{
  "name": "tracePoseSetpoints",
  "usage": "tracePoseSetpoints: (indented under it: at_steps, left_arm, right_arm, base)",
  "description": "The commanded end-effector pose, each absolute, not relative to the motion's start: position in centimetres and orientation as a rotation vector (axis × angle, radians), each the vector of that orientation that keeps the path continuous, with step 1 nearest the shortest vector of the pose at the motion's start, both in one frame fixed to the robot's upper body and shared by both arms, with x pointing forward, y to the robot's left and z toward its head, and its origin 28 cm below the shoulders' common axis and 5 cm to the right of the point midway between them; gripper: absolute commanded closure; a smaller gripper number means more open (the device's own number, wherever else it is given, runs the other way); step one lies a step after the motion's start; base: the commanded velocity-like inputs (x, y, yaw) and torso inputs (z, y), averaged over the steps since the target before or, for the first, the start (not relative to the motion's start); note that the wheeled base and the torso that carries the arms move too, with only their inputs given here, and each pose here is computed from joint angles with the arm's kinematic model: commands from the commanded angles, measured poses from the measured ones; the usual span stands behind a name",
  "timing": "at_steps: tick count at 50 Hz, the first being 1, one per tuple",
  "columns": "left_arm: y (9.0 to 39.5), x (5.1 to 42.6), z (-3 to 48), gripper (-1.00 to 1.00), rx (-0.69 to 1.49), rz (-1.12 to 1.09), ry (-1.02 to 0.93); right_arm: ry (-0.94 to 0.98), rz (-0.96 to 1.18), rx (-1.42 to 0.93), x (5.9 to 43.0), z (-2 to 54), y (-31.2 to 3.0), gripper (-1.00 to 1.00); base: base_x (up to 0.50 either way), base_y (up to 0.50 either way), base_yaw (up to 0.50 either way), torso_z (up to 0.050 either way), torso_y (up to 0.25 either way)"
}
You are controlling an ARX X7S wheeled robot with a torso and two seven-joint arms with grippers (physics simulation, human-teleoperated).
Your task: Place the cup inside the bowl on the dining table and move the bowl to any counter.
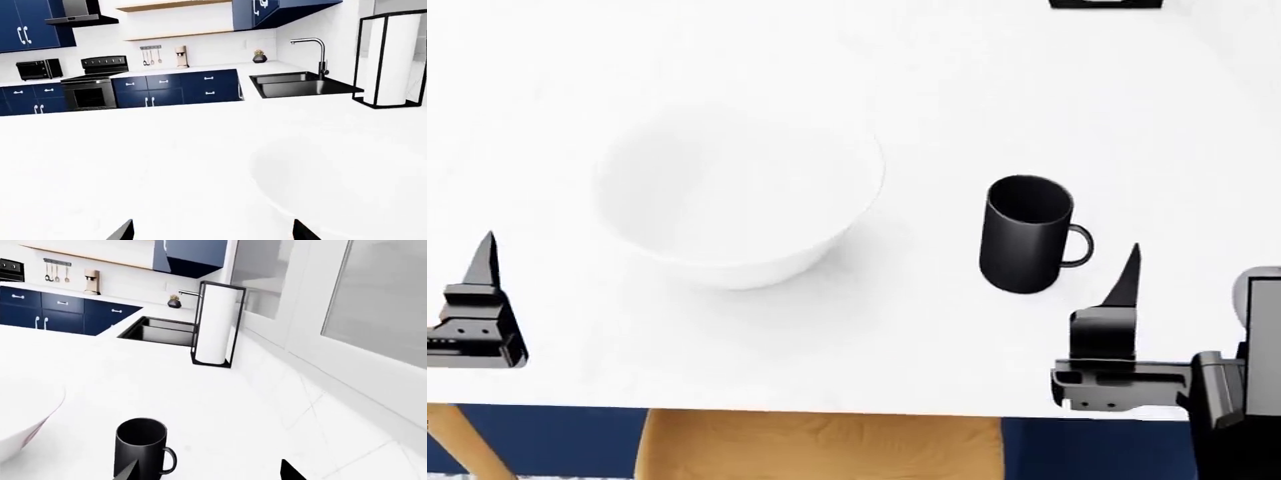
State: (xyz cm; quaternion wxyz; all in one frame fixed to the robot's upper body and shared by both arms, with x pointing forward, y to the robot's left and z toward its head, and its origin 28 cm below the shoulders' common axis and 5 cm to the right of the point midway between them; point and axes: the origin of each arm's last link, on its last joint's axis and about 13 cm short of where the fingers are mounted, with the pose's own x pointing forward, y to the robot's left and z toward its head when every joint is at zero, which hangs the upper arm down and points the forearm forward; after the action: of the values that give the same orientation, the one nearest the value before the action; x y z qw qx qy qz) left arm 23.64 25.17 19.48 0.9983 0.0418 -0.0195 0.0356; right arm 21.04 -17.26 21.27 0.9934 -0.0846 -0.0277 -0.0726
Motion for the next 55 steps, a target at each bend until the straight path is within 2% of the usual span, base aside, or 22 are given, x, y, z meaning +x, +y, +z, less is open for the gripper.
tracePoseSetpoints:
  at_steps: [1, 15, 34, 55]
  left_arm:
    - [25.3, 23.4, 19.7, -1.00, 0.081, 0.056, -0.039]
    - [25.2, 23.3, 19.9, -1.00, 0.081, 0.057, -0.041]
    - [25.5, 23.3, 19.8, -1.00, 0.083, 0.057, -0.034]
    - [25.5, 23.2, 19.6, -1.00, 0.086, 0.051, -0.025]
  right_arm:
    - [-0.052, -0.141, -0.179, 21.0, 21.4, -17.1, -1.00]
    - [-0.048, -0.147, -0.185, 20.3, 21.7, -17.5, -1.00]
    - [-0.033, -0.146, -0.192, 19.8, 21.6, -17.6, -1.00]
    - [-0.020, -0.158, -0.200, 19.5, 21.5, -17.9, -1.00]
  base:
    - [0.38, 0.12, 0.00, 0.000, 0.000]
    - [0.24, 0.12, 0.00, 0.000, 0.000]
    - [0.10, 0.03, 0.00, 0.000, 0.000]
    - [0.12, 0.14, 0.00, 0.000, 0.001]
